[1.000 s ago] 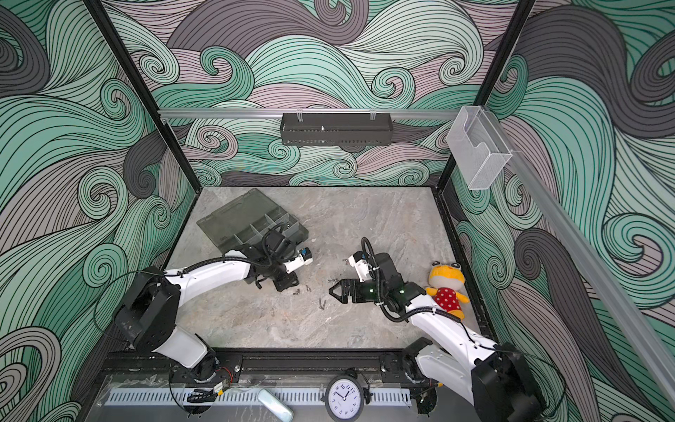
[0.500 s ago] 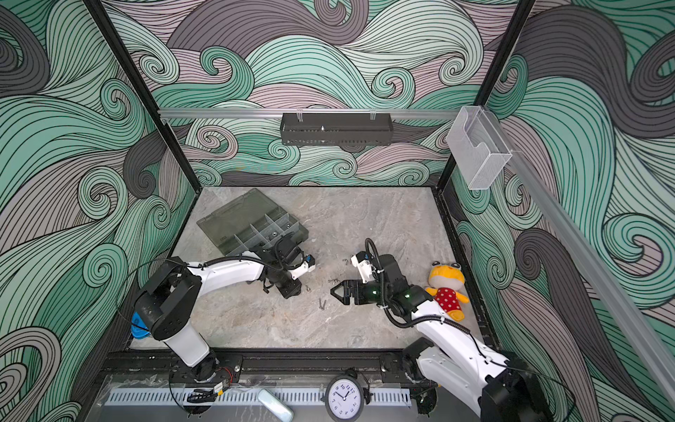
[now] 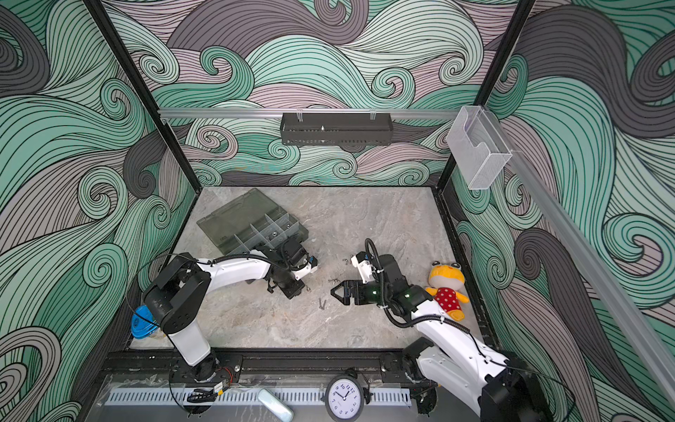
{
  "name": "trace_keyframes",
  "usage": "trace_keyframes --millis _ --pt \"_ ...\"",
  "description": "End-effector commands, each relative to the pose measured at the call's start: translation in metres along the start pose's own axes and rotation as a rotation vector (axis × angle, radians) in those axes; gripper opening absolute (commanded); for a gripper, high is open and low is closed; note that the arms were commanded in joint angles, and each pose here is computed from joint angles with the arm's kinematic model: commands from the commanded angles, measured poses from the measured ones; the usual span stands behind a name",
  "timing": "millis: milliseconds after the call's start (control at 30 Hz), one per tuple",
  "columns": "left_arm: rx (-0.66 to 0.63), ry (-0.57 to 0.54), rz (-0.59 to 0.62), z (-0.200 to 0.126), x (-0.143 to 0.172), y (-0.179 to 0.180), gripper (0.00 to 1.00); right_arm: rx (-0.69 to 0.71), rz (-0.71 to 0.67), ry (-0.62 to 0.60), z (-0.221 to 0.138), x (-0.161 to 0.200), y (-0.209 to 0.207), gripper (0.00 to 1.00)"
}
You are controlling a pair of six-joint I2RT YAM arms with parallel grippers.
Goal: Sort the screws and nuts into containers
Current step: Pick up the nut at the center of the table, then place the nut into the container.
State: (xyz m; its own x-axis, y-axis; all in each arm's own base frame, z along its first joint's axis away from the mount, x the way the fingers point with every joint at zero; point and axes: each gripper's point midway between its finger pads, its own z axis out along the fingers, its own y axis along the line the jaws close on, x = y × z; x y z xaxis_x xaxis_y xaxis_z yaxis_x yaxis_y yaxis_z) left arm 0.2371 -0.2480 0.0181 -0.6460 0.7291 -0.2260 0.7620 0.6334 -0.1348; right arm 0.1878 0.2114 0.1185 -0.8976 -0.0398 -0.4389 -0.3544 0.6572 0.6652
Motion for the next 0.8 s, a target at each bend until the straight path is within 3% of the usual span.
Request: trace_keyframes --millis 0,167,367,467,600,767 --pt "0.004 0.017 -0.011 -0.003 -0.001 -0.003 0.13 0.012 -0.004 0.001 0.002 0.001 -0.005 0.99" --pt "-0.009 -0.032 -0.005 -0.018 -0.01 -0.002 0.09 0.01 -0.004 0.001 0.004 -0.002 -0.005 1.0" --pt "-0.093 -0.204 0.017 -0.069 -0.046 0.019 0.08 0.003 -0.011 -0.002 0.006 -0.011 0.0 1.0" --pt "-0.113 -0.288 0.004 -0.091 -0.064 0.039 0.08 -0.013 -0.009 -0.018 0.007 -0.02 0.006 1.0" --pt "-0.173 -0.371 -0.043 -0.11 -0.087 0.08 0.07 -0.137 -0.003 -0.067 0.006 -0.055 0.04 1.0" --pt "-0.265 -0.44 -0.104 -0.124 -0.118 0.134 0.08 -0.139 -0.066 -0.077 0.008 -0.09 0.057 1.0"
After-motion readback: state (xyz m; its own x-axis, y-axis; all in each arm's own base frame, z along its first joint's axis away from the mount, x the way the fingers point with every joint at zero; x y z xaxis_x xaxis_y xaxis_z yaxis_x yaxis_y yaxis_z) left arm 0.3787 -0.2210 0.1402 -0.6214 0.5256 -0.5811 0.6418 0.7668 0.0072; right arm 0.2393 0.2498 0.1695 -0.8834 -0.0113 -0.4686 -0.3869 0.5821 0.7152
